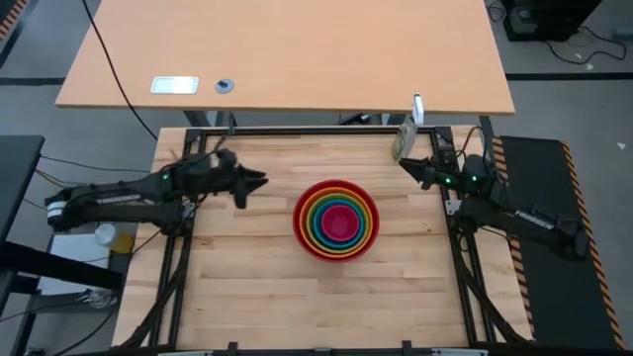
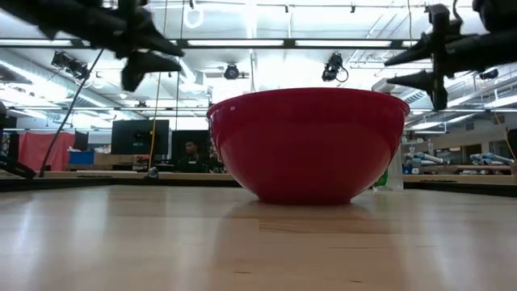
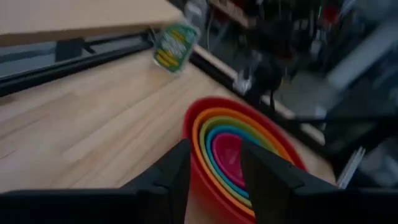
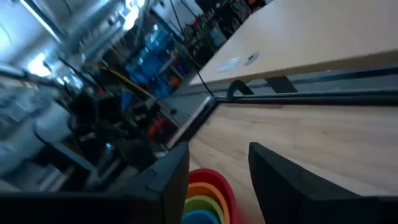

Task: Nest bowls inside each other
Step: Return to Home Position

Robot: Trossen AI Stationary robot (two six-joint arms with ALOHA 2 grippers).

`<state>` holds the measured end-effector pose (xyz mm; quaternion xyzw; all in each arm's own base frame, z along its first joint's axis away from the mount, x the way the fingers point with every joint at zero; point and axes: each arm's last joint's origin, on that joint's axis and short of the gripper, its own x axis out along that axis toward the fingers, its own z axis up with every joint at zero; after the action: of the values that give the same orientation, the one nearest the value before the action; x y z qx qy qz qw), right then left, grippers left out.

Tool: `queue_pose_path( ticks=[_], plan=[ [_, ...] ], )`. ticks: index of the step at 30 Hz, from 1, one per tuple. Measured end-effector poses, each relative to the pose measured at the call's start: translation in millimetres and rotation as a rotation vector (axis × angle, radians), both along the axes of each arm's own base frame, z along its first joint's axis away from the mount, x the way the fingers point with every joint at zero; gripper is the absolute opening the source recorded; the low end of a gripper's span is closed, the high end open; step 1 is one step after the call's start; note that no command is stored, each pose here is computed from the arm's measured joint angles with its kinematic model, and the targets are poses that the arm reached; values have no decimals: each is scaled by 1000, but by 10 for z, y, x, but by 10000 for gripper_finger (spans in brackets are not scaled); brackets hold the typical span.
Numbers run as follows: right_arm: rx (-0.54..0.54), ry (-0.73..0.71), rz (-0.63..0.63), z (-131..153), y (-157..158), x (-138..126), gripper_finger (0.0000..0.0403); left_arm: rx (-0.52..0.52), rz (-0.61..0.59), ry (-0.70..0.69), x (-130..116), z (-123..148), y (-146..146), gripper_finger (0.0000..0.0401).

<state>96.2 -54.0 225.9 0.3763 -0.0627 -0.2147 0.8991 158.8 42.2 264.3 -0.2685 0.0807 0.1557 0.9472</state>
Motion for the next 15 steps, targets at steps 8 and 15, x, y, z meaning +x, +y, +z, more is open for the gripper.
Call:
queue_pose_path(
  ticks=[8, 15],
  plan=[
    [57, -88, -38, -267, 35, -108, 164, -65, 113, -143, -434, -256, -5, 103],
    [41, -141, -69, -334, 56, -168, 164, -134, 141, -204, -575, -498, -32, 64]
  ],
)
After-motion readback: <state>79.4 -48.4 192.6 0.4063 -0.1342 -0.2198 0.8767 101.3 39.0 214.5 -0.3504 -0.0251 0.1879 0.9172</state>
